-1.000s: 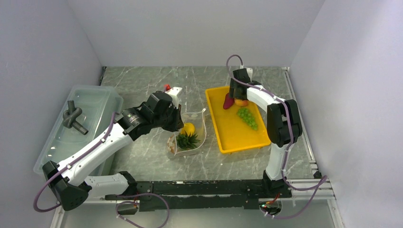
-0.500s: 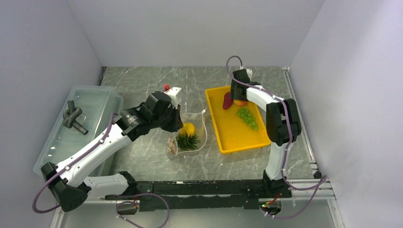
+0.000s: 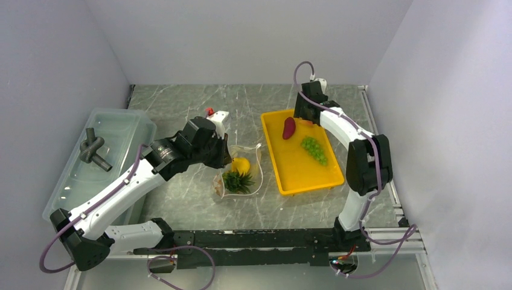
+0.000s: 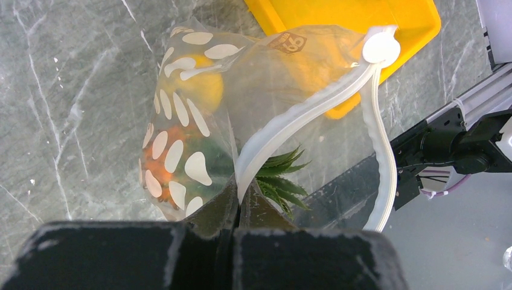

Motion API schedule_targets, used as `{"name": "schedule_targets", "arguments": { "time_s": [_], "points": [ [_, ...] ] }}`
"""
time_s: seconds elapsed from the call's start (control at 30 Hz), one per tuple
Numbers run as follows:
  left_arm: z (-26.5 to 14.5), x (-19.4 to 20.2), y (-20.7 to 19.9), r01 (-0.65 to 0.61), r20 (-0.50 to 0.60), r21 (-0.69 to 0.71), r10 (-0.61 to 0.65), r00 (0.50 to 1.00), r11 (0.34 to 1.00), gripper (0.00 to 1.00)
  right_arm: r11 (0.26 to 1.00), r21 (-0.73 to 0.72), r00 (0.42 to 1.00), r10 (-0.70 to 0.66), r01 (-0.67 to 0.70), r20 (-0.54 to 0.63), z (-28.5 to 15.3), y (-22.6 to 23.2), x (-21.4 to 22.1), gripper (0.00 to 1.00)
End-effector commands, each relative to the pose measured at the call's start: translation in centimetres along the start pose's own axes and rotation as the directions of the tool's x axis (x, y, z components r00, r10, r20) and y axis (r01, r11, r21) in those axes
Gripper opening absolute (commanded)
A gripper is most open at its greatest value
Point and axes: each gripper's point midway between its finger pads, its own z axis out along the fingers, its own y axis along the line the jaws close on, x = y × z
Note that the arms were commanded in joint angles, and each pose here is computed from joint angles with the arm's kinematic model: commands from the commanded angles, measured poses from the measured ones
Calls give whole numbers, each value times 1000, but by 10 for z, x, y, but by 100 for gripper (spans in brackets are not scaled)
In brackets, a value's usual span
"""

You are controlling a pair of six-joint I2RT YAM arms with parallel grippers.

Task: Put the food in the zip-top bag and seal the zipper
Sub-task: Pick up the fake fruit from the bin.

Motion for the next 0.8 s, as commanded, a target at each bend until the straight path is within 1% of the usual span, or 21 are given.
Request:
{"name": "schedule_targets", "arguments": {
  "time_s": [0.0,0.23,0.37,0.57,0.77],
  "points": [
    [-10,-14,-7,6,61,31,-8,998,999,0,999,-36,995,43,-40,92,-31,0,-32,35],
    [-4,-11,-8,9,49,33,-11,999,999,0,994,-89,989,71,-60,130,-61,0,-38,34],
    [-3,-11,-8,9,51,34,-11,999,999,0,989,-132,985,87,-68,148,-80,2,-42,32],
    [-1,-11,-6,7,48,26,-9,999,1000,0,972,-222,975,114,-70,193,-118,9,-50,31],
    [1,-12,-6,12,51,23,-14,999,1000,0,953,-301,964,115,-38,240,-157,15,-52,31]
  ]
}}
